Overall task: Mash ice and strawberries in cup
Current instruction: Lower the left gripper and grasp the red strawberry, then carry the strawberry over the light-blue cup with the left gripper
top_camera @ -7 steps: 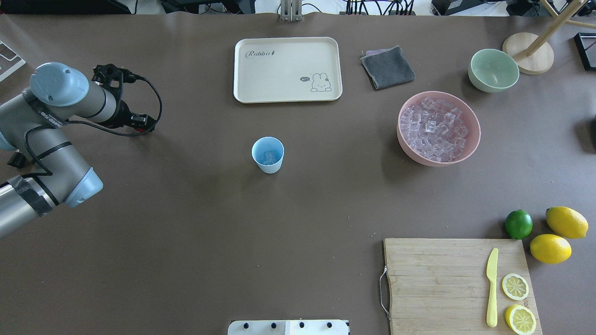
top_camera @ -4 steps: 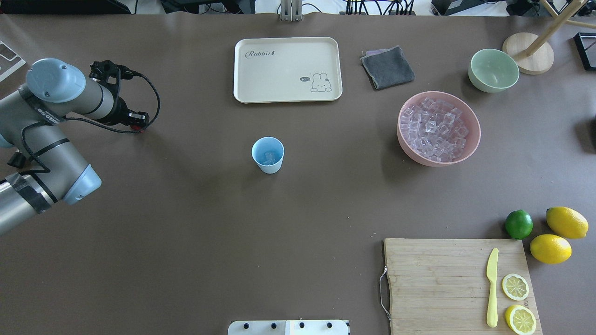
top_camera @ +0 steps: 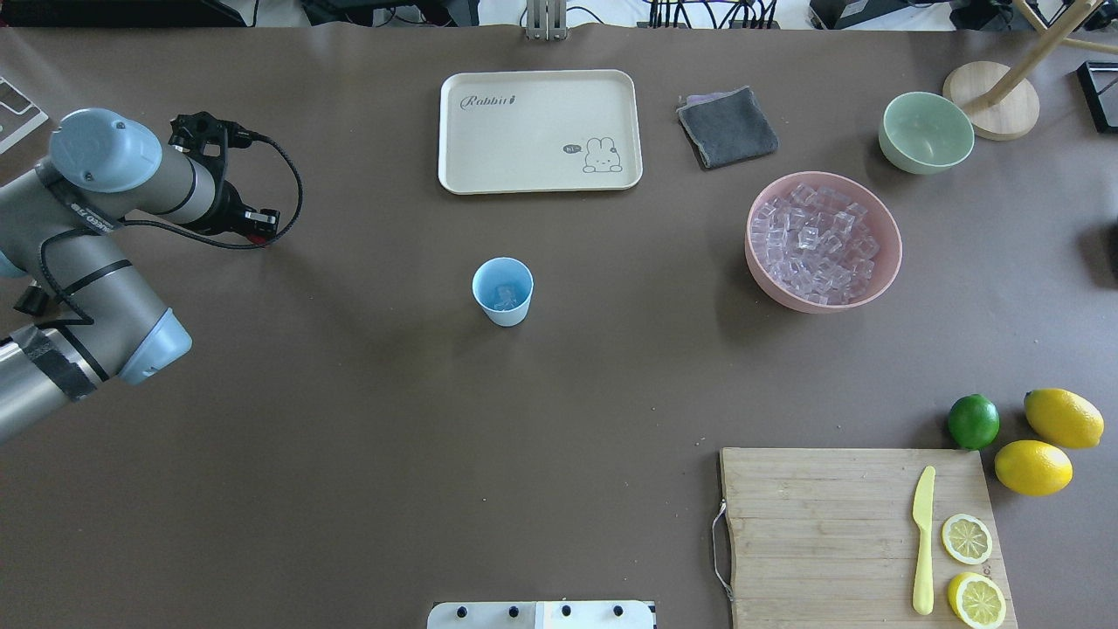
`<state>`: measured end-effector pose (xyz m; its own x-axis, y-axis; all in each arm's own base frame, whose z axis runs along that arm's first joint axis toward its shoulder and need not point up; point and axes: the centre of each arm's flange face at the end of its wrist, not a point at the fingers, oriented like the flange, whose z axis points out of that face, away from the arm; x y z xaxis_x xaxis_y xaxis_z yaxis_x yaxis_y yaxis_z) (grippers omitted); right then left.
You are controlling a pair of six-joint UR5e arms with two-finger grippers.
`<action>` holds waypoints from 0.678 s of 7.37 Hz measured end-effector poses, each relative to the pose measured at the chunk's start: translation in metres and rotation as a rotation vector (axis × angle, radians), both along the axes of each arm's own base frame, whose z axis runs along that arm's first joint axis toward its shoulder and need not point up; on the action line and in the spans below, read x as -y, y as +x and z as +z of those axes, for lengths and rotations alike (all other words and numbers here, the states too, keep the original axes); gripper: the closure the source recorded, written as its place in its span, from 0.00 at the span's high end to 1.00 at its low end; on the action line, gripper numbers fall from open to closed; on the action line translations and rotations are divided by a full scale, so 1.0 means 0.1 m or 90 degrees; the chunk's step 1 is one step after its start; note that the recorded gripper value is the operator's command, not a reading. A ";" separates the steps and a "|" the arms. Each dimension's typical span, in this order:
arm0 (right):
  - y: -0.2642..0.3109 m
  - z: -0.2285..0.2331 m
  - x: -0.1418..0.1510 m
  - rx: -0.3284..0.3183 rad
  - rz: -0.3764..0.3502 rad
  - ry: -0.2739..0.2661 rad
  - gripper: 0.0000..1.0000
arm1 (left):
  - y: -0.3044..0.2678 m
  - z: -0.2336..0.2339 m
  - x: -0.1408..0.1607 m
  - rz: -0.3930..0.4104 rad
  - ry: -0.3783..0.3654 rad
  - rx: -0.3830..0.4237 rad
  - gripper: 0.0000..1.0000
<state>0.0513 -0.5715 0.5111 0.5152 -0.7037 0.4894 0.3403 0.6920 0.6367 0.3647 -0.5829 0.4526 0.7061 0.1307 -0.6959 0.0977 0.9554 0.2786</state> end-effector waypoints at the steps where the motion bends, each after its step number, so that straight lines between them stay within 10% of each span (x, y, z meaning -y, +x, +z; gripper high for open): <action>1: 0.00 0.02 -0.01 -0.001 0.002 -0.003 0.99 | -0.02 -0.37 0.12 0.002 -0.014 -0.006 0.00; 5: 0.01 0.33 -0.19 -0.007 -0.001 -0.029 0.99 | 0.28 -1.96 -0.14 0.004 -0.029 -0.073 0.00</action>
<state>0.0521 -0.5525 0.5445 0.5196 -0.6818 0.5149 0.3478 0.7193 0.6014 0.3927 -0.5690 0.2569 0.6214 0.1010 -0.7770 0.1207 0.9675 0.2223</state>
